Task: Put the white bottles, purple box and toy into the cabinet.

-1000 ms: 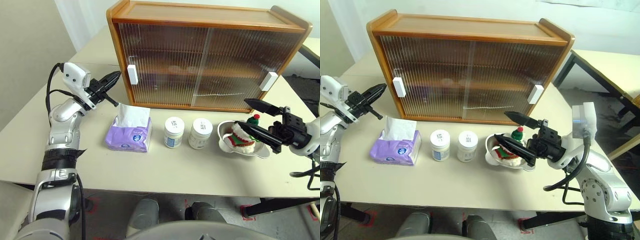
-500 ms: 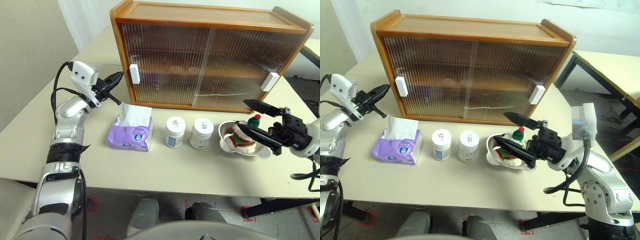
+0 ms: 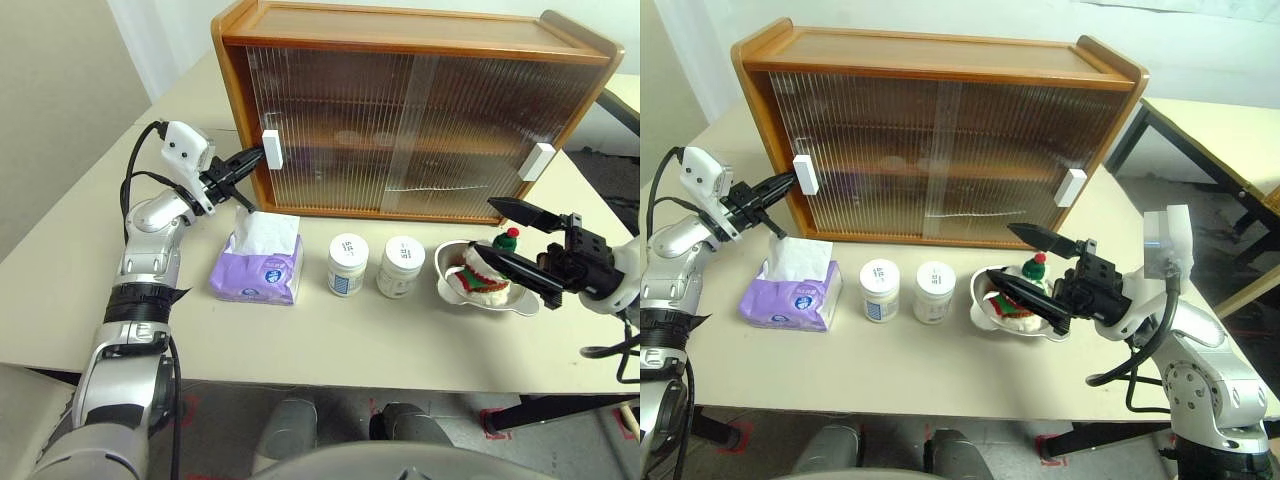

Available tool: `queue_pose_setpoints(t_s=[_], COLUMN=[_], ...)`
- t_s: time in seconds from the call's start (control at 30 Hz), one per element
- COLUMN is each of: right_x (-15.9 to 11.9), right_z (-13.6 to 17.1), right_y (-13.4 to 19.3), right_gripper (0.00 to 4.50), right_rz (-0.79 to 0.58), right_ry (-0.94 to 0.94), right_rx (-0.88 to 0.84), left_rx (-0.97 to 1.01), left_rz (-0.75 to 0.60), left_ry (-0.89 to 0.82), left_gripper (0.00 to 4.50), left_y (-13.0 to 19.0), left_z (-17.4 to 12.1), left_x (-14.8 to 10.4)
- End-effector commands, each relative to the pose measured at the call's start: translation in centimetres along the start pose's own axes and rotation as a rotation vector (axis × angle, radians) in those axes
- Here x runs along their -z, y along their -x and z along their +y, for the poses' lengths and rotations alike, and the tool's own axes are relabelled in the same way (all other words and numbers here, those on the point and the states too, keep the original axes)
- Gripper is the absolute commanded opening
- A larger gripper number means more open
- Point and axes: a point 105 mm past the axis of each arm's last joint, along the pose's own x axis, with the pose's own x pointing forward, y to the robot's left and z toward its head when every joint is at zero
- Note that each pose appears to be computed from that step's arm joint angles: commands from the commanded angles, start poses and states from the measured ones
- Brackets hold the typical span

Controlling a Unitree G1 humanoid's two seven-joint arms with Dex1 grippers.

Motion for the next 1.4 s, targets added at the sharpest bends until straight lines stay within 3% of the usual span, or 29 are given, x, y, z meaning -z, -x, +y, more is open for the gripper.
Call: queue_pose_setpoints(t_s=[0.03, 1.4], right_x=[-0.2, 0.1], right_z=[0.3, 0.7], right_y=[0.0, 0.3], right_gripper=[4.50, 4.50], right_rz=[0.001, 0.008], right_ry=[0.004, -0.003], right_rx=[-0.002, 0.031], left_rx=[0.057, 0.213], left_rz=[-0.007, -0.080], left_ry=[-0.011, 0.019], left_gripper=[0.02, 0.02], left_y=[-1.1, -6.7], left_z=[-1.1, -6.1], left_x=[-0.3, -1.2])
